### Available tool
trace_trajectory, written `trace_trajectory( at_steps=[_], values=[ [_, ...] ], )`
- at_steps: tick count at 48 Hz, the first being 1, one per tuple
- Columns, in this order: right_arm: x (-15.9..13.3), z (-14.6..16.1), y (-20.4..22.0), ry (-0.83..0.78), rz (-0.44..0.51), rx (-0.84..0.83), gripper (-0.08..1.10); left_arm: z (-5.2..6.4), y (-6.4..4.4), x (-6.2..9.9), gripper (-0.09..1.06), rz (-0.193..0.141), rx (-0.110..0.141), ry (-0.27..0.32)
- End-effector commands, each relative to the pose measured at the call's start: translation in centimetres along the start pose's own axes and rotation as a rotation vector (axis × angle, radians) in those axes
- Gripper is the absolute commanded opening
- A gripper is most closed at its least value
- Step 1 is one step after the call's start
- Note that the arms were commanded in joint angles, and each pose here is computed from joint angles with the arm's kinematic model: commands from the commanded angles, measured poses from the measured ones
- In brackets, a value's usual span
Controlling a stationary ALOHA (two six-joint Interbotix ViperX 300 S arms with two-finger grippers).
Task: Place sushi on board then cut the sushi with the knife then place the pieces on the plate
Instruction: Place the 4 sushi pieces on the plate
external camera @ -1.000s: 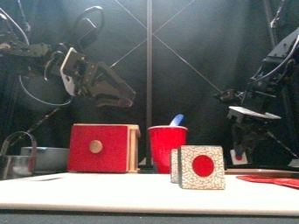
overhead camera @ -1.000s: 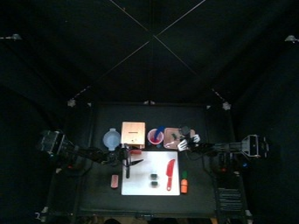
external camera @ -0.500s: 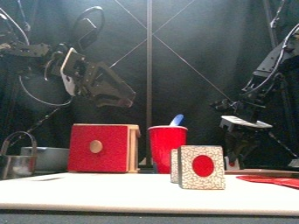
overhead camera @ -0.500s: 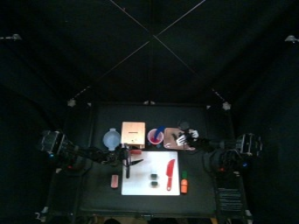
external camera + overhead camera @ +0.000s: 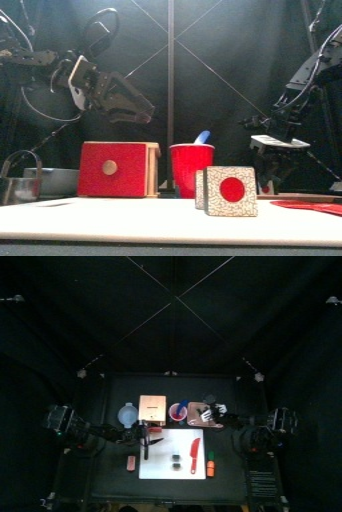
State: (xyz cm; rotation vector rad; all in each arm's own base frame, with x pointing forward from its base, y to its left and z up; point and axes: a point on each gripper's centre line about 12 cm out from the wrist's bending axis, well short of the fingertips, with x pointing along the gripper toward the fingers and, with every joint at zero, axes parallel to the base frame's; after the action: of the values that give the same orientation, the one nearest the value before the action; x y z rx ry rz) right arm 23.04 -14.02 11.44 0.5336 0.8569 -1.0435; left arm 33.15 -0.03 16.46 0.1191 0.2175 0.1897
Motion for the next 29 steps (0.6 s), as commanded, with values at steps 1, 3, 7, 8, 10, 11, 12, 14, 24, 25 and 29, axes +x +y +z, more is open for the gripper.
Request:
trace_trajectory(
  at_steps=[1, 3, 7, 8, 10, 11, 12, 14, 24, 25, 29],
  values=[
    [-1.6, 0.9, 0.3, -0.047, 0.019, 0.011, 0.81, 0.6, 0.1, 0.2, 0.96, 0.006, -0.005, -0.018],
    [-2.1, 0.9, 0.5, -0.056, 0.027, 0.008, 0.81, 0.7, 0.1, 0.2, 0.96, 0.006, -0.006, -0.021],
    [-3.4, 0.8, 1.4, -0.074, 0.063, 0.008, 0.81, 0.7, 0.1, 0.2, 0.96, 0.006, -0.006, -0.021],
    [-3.7, 0.8, 1.6, -0.077, 0.075, 0.01, 0.81, 0.6, 0.1, 0.2, 0.96, 0.006, -0.007, -0.02],
    [-4.5, 0.7, 2.2, -0.084, 0.103, 0.007, 0.81, 0.7, 0.1, 0.3, 0.96, 0.006, -0.008, -0.021],
    [-4.9, 0.6, 2.5, -0.087, 0.117, 0.003, 0.81, 0.7, 0.1, 0.3, 0.96, 0.006, -0.008, -0.021],
    [-5.3, 0.5, 2.8, -0.09, 0.135, 0.002, 0.81, 0.7, 0.1, 0.3, 0.96, 0.006, -0.008, -0.021],
    [-6.1, 0.3, 3.5, -0.099, 0.175, -0.009, 0.81, 0.7, 0.1, 0.3, 0.96, 0.006, -0.008, -0.023],
    [-10.2, -2.9, 8.9, -0.112, 0.477, -0.204, 0.81, 1.2, 0.0, 0.5, 0.96, 0.006, -0.007, -0.036],
    [-10.5, -3.5, 9.8, -0.109, 0.523, -0.242, 0.81, 1.3, 0.1, 0.6, 0.96, 0.008, -0.008, -0.039],
    [-11.1, -5.0, 11.9, -0.096, 0.628, -0.344, 0.81, 1.4, 0.2, 0.8, 0.96, 0.013, -0.01, -0.043]
  ],
)
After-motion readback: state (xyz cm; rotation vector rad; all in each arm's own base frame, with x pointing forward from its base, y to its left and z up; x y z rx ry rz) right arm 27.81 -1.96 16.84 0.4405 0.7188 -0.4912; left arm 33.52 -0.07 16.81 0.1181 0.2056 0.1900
